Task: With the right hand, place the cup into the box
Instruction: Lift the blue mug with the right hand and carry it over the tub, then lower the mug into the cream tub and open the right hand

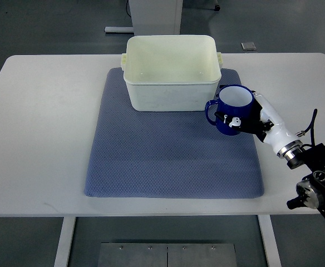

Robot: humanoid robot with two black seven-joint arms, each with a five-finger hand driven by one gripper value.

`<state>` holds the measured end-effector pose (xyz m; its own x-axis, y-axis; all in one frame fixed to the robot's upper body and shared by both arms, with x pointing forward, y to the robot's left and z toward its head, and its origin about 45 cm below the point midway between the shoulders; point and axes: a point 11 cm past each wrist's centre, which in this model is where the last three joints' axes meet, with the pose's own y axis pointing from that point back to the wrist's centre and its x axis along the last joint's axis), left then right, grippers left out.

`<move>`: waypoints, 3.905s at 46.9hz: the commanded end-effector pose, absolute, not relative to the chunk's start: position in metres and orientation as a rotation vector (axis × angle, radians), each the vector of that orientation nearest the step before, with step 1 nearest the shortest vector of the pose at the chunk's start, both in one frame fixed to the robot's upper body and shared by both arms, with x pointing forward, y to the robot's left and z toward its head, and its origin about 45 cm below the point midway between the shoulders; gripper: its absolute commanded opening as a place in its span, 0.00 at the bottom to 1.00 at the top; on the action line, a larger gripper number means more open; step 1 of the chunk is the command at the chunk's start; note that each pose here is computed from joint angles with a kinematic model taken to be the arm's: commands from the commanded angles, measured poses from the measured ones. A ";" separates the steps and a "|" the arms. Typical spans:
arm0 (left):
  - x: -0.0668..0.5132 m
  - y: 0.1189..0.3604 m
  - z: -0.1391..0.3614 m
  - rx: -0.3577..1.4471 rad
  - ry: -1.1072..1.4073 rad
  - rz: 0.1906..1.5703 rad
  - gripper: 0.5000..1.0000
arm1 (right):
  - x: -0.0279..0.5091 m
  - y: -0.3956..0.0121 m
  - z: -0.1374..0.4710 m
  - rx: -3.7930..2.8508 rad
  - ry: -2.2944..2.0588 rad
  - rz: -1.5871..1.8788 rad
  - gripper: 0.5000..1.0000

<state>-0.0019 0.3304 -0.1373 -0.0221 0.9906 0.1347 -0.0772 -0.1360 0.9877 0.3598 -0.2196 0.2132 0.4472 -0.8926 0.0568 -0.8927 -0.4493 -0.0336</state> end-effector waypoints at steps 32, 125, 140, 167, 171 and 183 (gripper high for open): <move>-0.002 0.330 -0.137 1.240 1.096 1.358 1.00 | 0.412 -0.171 0.315 2.815 -1.627 0.148 0.00; -0.002 0.330 -0.137 1.240 1.096 1.358 1.00 | 0.486 -0.115 0.276 2.436 -1.979 0.002 0.00; -0.002 0.330 -0.137 1.240 1.096 1.356 1.00 | 0.486 -0.115 0.275 2.438 -1.976 -0.004 0.68; -0.002 0.331 -0.137 1.242 1.094 1.358 1.00 | 0.485 -0.109 0.281 2.465 -1.965 -0.009 1.00; -0.002 0.330 -0.137 1.241 1.095 1.357 1.00 | 0.485 -0.109 0.284 2.472 -1.971 -0.021 1.00; -0.002 0.330 -0.137 1.241 1.095 1.357 1.00 | 0.486 -0.110 0.288 2.514 -2.013 -0.197 1.00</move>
